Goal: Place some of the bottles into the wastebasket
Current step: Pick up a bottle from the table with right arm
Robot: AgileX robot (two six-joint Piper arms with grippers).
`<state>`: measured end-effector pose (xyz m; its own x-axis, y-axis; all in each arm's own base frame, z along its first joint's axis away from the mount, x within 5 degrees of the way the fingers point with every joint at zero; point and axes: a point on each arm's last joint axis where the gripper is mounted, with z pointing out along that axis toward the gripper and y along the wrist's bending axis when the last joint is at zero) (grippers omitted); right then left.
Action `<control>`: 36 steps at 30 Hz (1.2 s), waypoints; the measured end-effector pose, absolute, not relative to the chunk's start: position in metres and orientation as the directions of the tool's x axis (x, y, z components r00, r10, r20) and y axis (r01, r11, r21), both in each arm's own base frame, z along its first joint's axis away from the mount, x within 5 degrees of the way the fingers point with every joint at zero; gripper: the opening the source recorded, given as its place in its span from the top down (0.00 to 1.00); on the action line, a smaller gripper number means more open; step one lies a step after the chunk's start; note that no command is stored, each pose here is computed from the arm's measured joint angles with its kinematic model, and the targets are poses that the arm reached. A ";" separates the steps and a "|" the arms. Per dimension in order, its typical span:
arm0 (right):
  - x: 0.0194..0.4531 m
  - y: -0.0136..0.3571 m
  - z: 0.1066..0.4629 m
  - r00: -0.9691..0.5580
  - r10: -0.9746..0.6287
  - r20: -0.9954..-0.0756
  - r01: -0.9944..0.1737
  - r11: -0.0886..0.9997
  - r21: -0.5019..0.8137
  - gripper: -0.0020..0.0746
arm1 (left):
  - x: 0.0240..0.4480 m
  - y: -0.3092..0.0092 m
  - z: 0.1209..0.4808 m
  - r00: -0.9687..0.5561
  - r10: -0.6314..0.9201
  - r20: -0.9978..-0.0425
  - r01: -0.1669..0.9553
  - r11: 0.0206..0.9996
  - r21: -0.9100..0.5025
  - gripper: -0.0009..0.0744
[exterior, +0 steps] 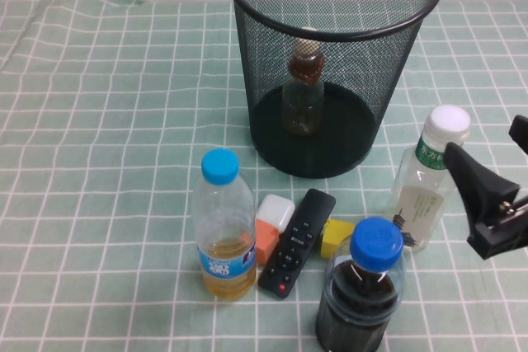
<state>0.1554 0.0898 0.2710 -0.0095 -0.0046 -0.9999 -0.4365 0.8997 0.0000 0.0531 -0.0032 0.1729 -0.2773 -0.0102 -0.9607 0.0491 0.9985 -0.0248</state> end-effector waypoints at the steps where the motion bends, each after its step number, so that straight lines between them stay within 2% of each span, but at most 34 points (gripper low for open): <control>1: 0.157 0.091 0.270 -0.009 0.001 -1.000 -0.436 0.900 0.005 0.22 | 0.053 -0.003 0.173 -0.277 -0.010 -0.961 0.049 0.998 -0.025 0.99; 3: 0.163 0.094 0.266 -0.008 0.001 -1.000 -0.426 0.905 0.005 0.16 | 0.053 -0.003 0.173 -0.277 -0.010 -0.961 0.049 0.998 -0.025 0.99; 6: 0.174 0.099 0.255 -0.012 -0.012 -1.000 -0.405 0.914 -0.006 0.14 | 0.053 -0.003 0.173 -0.277 -0.010 -0.961 0.049 0.998 -0.025 0.99; 21: 0.243 0.120 0.229 -0.087 -0.072 -0.994 -0.291 0.956 -0.044 0.13 | 0.053 -0.003 0.173 -0.277 -0.010 -0.961 0.049 0.998 -0.025 0.99; 24: 0.248 0.122 0.227 -0.111 -0.078 -0.991 -0.293 0.955 -0.043 0.22 | 0.053 -0.003 0.173 -0.277 -0.010 -0.961 0.049 0.998 -0.025 0.99; 28: 0.253 0.127 0.231 -0.170 -0.078 -0.982 -0.317 0.948 -0.021 0.54 | 0.053 -0.003 0.173 -0.277 -0.010 -0.961 0.049 0.998 -0.025 0.99; 36: 0.268 0.125 0.269 -0.330 -0.159 -0.931 -0.398 0.917 -0.015 0.54 | 0.053 -0.003 0.173 -0.277 -0.010 -0.961 0.049 0.998 -0.025 0.99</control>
